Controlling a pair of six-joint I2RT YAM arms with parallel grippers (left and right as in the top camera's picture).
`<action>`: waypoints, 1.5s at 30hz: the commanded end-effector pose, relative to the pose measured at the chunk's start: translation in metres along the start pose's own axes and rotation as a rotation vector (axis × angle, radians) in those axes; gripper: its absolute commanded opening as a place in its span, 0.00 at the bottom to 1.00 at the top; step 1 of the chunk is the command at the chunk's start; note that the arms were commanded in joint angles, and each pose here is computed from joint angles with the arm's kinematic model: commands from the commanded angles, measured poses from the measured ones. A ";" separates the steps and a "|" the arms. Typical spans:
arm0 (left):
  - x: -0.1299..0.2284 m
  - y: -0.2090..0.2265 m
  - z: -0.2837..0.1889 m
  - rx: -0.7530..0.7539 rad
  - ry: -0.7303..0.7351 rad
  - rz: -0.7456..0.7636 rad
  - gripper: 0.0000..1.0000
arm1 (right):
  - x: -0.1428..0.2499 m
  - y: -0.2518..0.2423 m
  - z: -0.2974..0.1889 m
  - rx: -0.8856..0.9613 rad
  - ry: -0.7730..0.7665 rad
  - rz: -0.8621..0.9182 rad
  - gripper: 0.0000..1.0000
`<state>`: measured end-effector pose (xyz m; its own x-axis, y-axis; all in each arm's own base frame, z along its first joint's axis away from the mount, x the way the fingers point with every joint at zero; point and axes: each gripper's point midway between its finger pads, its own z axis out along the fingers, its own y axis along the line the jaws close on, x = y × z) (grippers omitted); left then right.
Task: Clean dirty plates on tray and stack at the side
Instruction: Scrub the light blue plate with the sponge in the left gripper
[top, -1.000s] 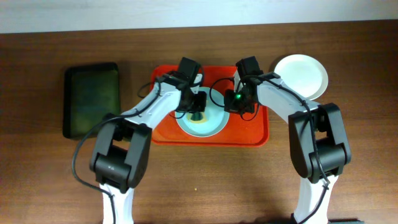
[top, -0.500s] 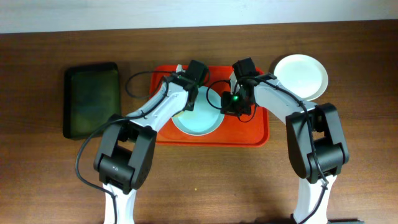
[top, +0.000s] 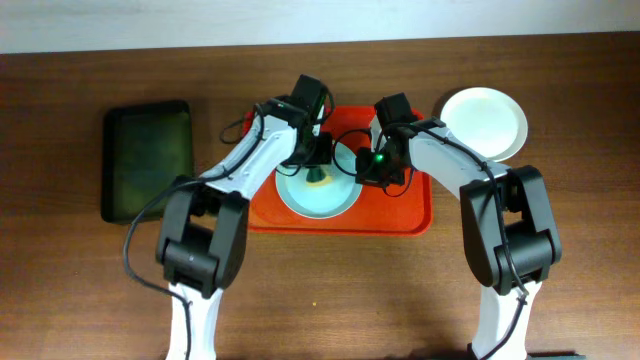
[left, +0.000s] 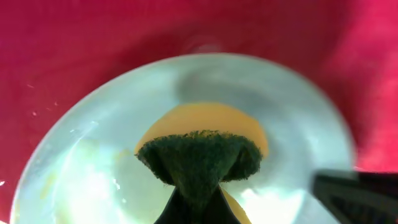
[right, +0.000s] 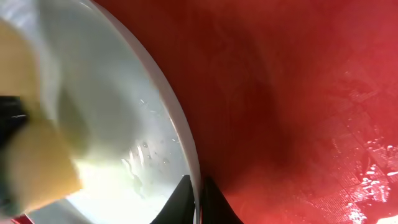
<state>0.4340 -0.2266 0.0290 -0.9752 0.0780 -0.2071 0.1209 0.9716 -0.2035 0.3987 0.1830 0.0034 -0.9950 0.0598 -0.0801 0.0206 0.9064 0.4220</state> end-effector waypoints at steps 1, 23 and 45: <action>-0.001 0.029 0.011 -0.082 0.006 -0.050 0.00 | 0.014 -0.024 0.019 0.079 0.051 0.034 0.09; -0.008 0.039 -0.061 -0.105 -0.023 -0.075 0.00 | 0.015 -0.026 0.019 0.087 0.053 0.036 0.09; 0.002 0.127 -0.073 -0.531 -0.205 -0.117 0.00 | 0.017 -0.026 0.019 0.088 0.059 0.033 0.04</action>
<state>0.4094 -0.1344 0.0171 -0.9697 0.0371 -0.2416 0.0037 0.9905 0.1374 0.3916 0.1953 0.0032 -0.9976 0.0444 -0.0536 0.0153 0.8912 0.4533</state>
